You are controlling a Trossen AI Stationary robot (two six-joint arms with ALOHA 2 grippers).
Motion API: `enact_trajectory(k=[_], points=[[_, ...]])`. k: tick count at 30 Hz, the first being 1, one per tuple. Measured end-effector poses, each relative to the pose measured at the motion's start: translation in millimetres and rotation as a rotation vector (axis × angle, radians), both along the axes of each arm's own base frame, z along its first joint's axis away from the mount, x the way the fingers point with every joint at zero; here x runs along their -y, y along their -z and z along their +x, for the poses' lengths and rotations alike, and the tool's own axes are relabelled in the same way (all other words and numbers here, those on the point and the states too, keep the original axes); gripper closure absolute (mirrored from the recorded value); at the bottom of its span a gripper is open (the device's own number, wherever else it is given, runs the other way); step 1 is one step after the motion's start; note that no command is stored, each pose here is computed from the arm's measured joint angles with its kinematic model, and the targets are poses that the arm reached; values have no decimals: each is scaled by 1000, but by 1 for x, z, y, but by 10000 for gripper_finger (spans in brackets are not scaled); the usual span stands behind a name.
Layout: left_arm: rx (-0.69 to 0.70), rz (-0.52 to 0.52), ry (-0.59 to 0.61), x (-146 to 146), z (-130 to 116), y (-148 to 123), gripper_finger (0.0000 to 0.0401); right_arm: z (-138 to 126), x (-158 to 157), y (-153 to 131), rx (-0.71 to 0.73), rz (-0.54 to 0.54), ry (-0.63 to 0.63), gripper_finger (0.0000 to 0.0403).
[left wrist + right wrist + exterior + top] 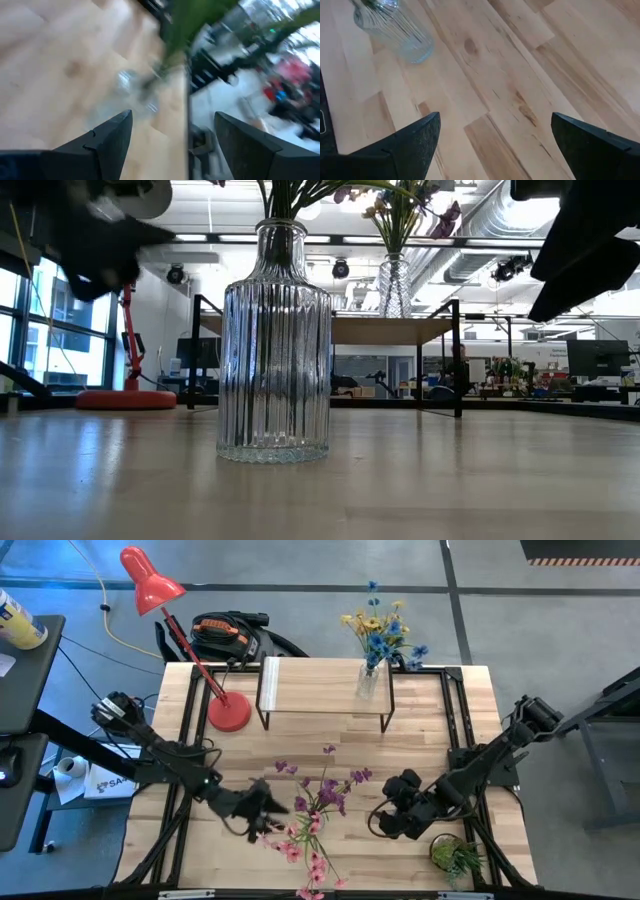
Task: Pick and place flowers into a vace then onto a shelf
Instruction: Put the vase on the shelf
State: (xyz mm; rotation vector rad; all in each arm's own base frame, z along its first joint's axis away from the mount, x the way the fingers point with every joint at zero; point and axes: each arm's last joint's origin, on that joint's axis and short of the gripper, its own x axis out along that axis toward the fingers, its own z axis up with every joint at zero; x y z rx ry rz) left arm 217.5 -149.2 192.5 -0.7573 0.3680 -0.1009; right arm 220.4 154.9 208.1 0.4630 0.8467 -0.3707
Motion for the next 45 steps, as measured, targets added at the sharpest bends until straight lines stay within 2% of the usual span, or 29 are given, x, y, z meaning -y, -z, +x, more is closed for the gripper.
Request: enact_trajectory(k=[3, 5, 11, 14, 19, 22, 27, 31, 33, 35, 41, 45], points=[[2, -54, 53, 14, -8, -1, 84, 0, 0, 0, 4, 3, 4, 34], [-12, -46, 80, 21, -11, 3, 84, 0, 0, 0, 5, 1, 6, 34], [-85, 84, 59, 30, -8, 31, 84, 2, 2, 0, 8, 18, 35, 34], [-89, 220, 42, 32, -4, 45, 84, 2, 2, 0, 6, 30, 42, 34], [-19, 417, 116, 48, 18, 36, 84, 1, 1, 0, -4, 38, 37, 34], [-95, 521, 129, 48, 31, 42, 84, 1, 2, 0, -7, 38, 36, 34], [-251, 586, 87, 35, 45, 50, 84, 0, 1, 1, -22, 50, 26, 34], [-277, 616, 53, 33, 51, 43, 84, 0, 1, 1, -39, 61, 17, 34], [-330, 647, 77, 33, 50, 42, 84, -1, 1, 2, -47, 58, 19, 34], [-352, 631, 93, 36, 53, 36, 84, -1, 1, 2, -48, 58, 19, 34], [-400, 435, -41, 41, 60, 21, 84, -1, 2, 2, -41, 28, 18, 34], [-408, 415, -29, 46, 56, 20, 82, -2, 3, 2, -44, 3, 11, 34]])
